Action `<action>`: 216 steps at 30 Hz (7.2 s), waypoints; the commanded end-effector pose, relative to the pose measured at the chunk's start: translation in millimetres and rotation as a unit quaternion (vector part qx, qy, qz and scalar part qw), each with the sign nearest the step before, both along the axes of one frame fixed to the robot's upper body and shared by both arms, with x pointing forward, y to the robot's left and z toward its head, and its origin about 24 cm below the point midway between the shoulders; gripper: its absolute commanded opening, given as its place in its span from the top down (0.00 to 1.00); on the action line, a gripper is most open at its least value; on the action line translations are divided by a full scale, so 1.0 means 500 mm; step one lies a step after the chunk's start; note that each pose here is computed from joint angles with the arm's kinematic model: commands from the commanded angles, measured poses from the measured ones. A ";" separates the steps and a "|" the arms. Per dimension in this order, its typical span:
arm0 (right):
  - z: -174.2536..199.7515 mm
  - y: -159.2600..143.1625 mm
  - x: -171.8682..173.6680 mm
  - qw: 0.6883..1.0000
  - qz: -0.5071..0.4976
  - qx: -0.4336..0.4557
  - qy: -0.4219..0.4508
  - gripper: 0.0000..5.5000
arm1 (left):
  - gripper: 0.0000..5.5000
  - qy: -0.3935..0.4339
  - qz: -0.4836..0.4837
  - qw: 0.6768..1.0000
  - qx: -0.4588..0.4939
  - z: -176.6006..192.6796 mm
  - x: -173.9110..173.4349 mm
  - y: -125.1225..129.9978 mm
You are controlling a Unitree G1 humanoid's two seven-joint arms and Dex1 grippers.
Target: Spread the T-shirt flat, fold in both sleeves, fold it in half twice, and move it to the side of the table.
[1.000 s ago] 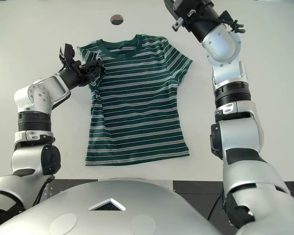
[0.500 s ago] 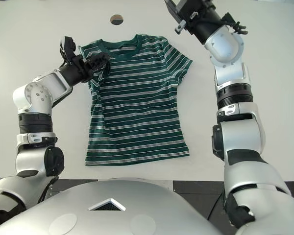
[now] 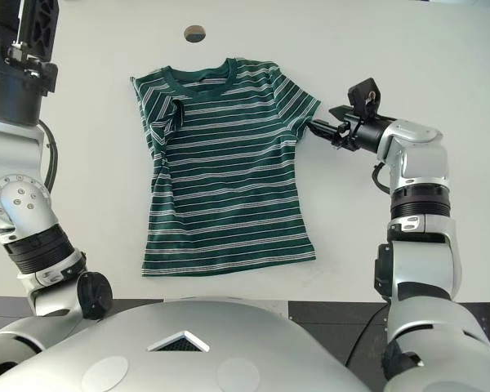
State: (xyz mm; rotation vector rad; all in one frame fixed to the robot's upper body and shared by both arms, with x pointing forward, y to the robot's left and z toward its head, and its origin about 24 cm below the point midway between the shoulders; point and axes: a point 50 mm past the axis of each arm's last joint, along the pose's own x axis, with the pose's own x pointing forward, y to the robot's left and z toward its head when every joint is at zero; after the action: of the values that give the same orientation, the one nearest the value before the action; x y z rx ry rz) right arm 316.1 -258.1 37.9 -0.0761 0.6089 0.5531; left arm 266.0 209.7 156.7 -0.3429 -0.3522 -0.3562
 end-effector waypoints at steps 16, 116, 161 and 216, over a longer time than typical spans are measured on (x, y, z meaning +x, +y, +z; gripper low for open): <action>-0.049 0.070 0.042 0.988 -0.098 0.098 0.070 0.39 | 0.44 -0.003 0.061 0.997 -0.037 0.004 -0.012 0.036; 0.037 -0.064 -0.338 0.733 0.639 -0.216 -0.088 0.40 | 0.44 -0.033 -0.522 0.468 0.712 -0.235 -0.323 0.089; -0.026 0.044 -0.339 0.751 0.635 -0.131 -0.121 0.98 | 0.97 -0.056 -0.516 0.560 0.646 -0.286 -0.311 -0.024; 0.010 0.203 0.099 0.918 0.129 -0.256 -0.276 0.74 | 0.75 0.149 0.013 0.863 0.482 -0.219 0.095 0.139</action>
State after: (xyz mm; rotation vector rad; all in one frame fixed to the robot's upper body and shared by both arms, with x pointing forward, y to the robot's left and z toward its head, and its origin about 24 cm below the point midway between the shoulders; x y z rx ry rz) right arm 359.4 -155.7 39.3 -0.7720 0.1610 0.6357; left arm 306.0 272.6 40.3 0.5769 0.1692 -0.4886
